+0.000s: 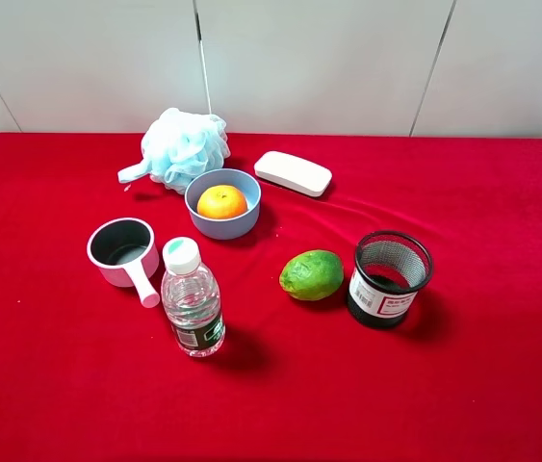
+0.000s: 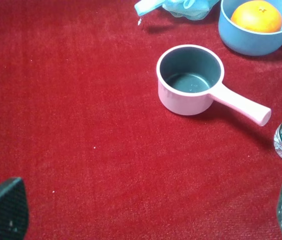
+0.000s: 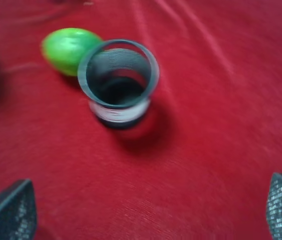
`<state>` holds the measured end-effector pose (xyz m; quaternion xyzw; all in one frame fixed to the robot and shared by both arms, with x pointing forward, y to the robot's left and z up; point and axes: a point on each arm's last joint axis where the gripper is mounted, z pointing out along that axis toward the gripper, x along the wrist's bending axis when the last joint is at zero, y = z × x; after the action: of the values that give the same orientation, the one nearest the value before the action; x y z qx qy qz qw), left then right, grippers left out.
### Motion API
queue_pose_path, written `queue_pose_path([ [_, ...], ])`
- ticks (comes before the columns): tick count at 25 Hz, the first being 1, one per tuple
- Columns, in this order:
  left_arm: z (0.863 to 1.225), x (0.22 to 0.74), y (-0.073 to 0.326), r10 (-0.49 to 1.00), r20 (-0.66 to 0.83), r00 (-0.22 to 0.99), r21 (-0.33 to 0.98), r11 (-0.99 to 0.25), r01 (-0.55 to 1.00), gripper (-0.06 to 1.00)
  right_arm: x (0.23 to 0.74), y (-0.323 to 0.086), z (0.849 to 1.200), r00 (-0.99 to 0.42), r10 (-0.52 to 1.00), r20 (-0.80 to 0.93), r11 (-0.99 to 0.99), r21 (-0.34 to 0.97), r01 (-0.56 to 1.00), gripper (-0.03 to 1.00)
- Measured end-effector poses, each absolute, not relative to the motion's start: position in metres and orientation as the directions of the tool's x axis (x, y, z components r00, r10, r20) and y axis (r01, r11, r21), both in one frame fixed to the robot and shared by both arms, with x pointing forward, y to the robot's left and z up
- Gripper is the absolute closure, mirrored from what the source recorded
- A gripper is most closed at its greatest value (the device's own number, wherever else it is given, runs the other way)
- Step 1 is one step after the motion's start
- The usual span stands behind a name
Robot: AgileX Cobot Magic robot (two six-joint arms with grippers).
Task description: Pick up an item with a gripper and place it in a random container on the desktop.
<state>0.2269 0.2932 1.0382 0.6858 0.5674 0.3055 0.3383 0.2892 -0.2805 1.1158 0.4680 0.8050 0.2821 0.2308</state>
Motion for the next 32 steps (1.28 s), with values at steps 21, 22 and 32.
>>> queue_pose_path([
  [21,1.038,0.227,0.293,0.985,0.035,0.169,0.811,-0.127,0.572,-0.05,0.235,-0.304,1.074,-0.001,0.995,-0.104,0.092,0.88,0.466,0.28],
  [22,1.038,0.227,0.293,0.985,0.035,0.169,0.811,-0.127,0.572,-0.05,0.234,-0.304,1.07,-0.004,0.995,-0.098,0.089,0.886,0.454,0.28],
  [32,1.038,0.227,0.293,0.985,0.035,0.169,0.811,-0.127,0.572,-0.05,0.235,-0.297,1.055,-0.038,0.999,-0.021,0.035,0.908,0.418,0.28],
])
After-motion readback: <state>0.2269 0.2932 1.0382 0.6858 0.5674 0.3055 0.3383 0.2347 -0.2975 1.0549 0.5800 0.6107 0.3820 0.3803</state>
